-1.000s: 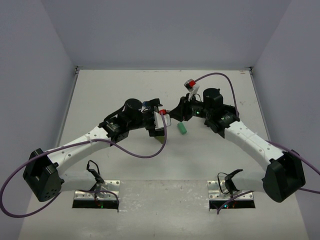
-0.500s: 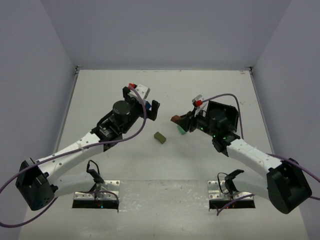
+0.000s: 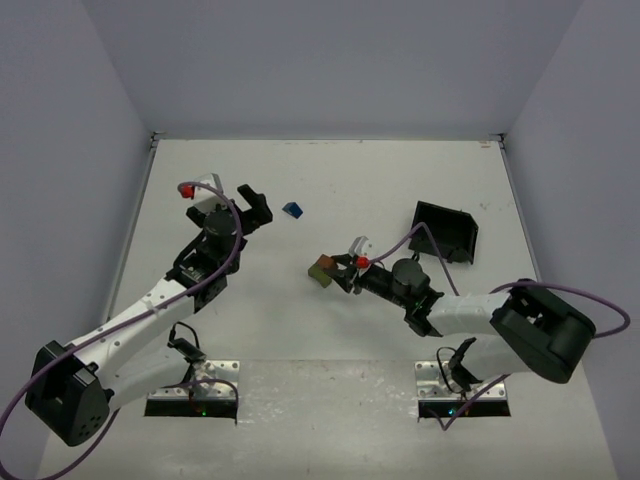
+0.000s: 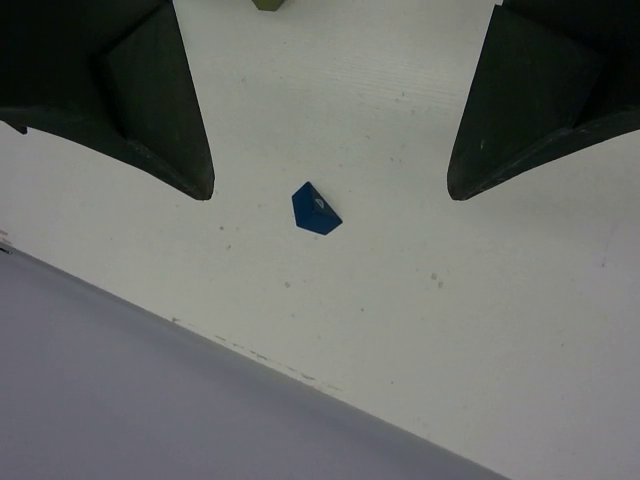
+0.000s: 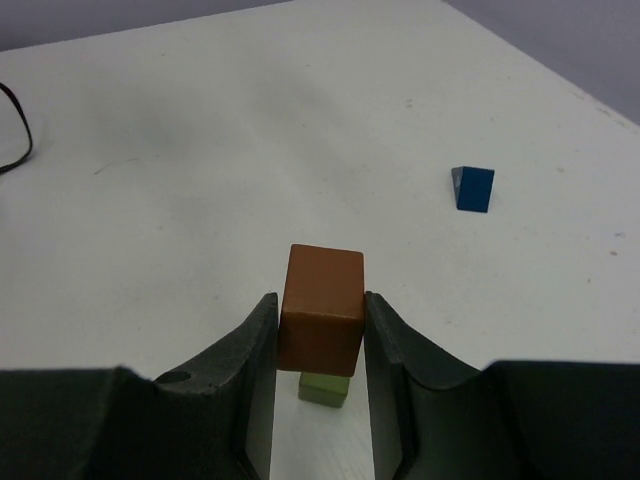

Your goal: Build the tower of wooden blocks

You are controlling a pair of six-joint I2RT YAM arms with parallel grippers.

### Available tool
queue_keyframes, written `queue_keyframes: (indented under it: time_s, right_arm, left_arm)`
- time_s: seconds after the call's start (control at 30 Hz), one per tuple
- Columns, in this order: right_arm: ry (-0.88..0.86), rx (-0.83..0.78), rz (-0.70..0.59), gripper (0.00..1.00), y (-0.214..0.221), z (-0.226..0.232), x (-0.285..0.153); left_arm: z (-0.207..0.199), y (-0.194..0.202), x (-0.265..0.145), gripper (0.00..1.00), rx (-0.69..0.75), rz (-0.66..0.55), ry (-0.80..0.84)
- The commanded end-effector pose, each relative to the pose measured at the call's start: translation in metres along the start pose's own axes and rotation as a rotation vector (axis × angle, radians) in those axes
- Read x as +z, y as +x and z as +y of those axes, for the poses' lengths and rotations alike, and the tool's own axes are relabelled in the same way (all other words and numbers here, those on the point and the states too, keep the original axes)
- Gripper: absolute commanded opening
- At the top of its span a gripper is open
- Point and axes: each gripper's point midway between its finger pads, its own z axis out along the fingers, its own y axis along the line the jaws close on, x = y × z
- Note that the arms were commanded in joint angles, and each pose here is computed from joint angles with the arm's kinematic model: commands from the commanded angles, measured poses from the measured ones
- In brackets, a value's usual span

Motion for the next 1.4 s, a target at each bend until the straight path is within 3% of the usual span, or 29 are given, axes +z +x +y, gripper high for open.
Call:
queue_keyframes:
  time_s: [0.0,0.67,1.37]
  right_arm:
    - [0.174,-0.170,-0.184,0.00,-0.048,-0.017,0.020]
    - [0.230,-0.084,-0.098,0.00,0.004,-0.012,0.028]
    - [0.228,-0.059,-0.123,0.00,0.008,-0.010,0.038]
  left_arm:
    - [0.003,-0.019,-0.005,1.00,-0.096,-0.061,-0.029]
    - [0.016,-0.016,-0.008,1.00,-0.099,-0.073,-0.069]
    - [0.016,-0.012,-0.004,1.00,-0.068,-0.061,-0.078]
